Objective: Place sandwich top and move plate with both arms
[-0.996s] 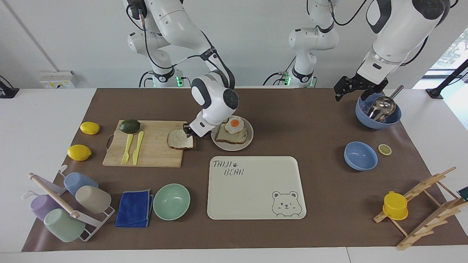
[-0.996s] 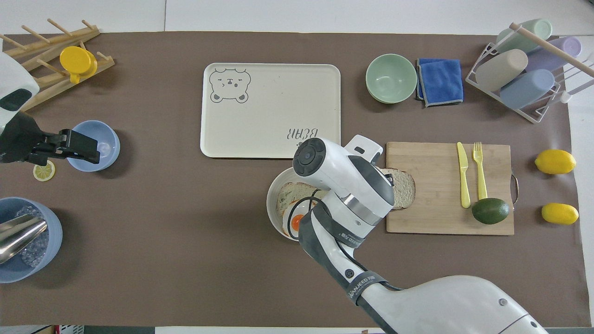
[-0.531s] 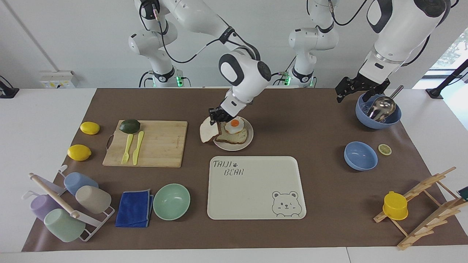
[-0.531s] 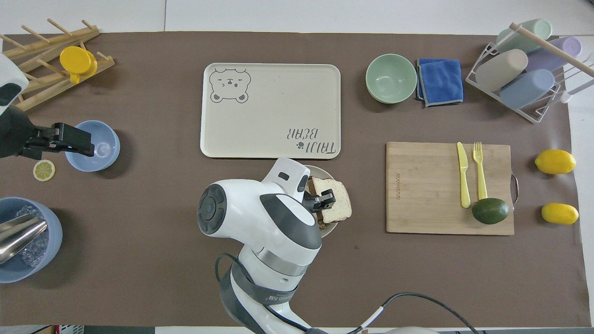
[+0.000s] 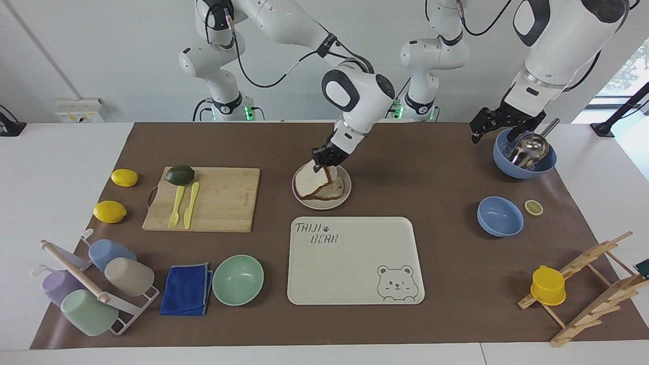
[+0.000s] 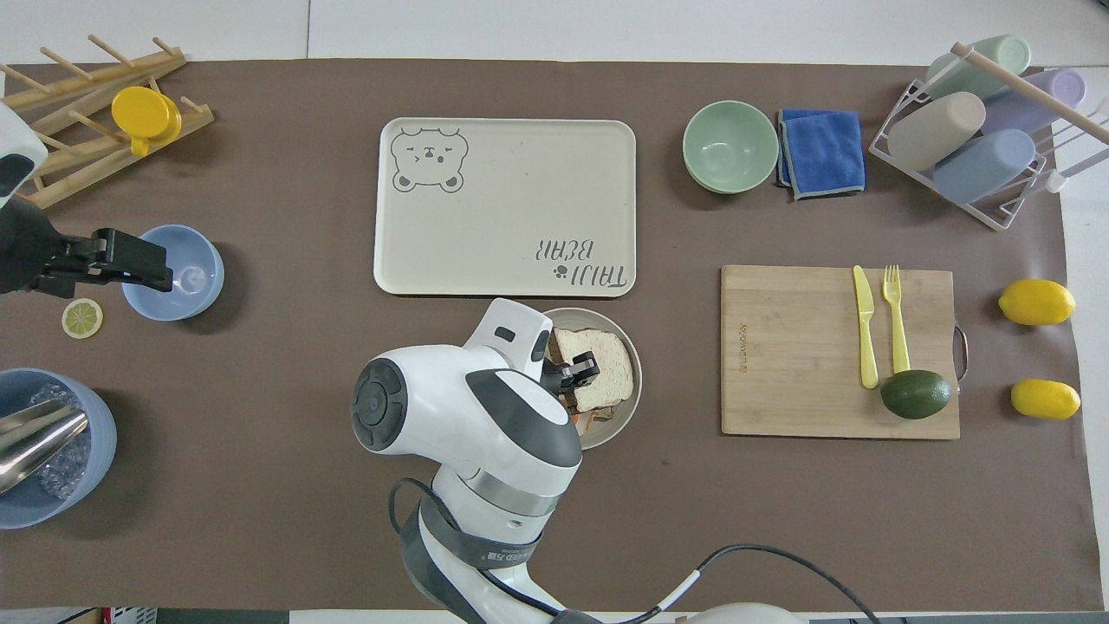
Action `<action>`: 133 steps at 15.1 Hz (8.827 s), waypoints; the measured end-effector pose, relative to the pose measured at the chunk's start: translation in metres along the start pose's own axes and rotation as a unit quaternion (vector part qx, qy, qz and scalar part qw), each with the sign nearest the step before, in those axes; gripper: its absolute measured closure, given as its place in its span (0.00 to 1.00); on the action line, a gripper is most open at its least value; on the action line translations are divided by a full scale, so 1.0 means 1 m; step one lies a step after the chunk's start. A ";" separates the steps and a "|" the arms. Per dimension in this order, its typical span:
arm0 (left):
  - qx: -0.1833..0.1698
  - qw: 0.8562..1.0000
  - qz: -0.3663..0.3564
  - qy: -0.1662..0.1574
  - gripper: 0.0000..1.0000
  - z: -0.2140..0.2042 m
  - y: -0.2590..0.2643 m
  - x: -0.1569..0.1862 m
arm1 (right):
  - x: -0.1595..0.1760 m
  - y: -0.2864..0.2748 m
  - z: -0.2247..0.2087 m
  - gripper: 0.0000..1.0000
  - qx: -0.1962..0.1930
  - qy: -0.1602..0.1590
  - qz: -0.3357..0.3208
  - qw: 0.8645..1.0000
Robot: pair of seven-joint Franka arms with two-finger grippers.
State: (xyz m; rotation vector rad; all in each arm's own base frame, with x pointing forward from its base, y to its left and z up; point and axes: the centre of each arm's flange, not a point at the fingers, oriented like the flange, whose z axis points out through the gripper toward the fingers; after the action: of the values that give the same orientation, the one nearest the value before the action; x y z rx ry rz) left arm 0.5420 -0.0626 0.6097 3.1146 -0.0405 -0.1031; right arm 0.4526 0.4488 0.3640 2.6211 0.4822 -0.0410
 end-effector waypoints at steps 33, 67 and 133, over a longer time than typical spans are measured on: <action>-0.051 0.999 -0.001 0.001 0.00 0.233 0.234 -0.104 | -0.088 0.504 0.002 0.00 0.215 -0.085 0.215 0.949; -0.101 0.994 -0.029 -0.002 0.95 0.309 0.272 -0.081 | -0.102 0.545 0.006 0.00 0.237 -0.050 0.180 0.954; -0.002 1.000 0.007 -0.024 0.00 -0.033 0.008 -0.024 | -0.084 0.514 -0.011 0.00 0.235 -0.042 0.145 0.960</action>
State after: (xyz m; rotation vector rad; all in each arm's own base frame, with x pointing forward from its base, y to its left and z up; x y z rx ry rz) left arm 0.5203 -0.0692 0.6444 3.1060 -0.0641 -0.1787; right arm 0.5495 0.0013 0.6122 3.1118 0.0517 -0.1911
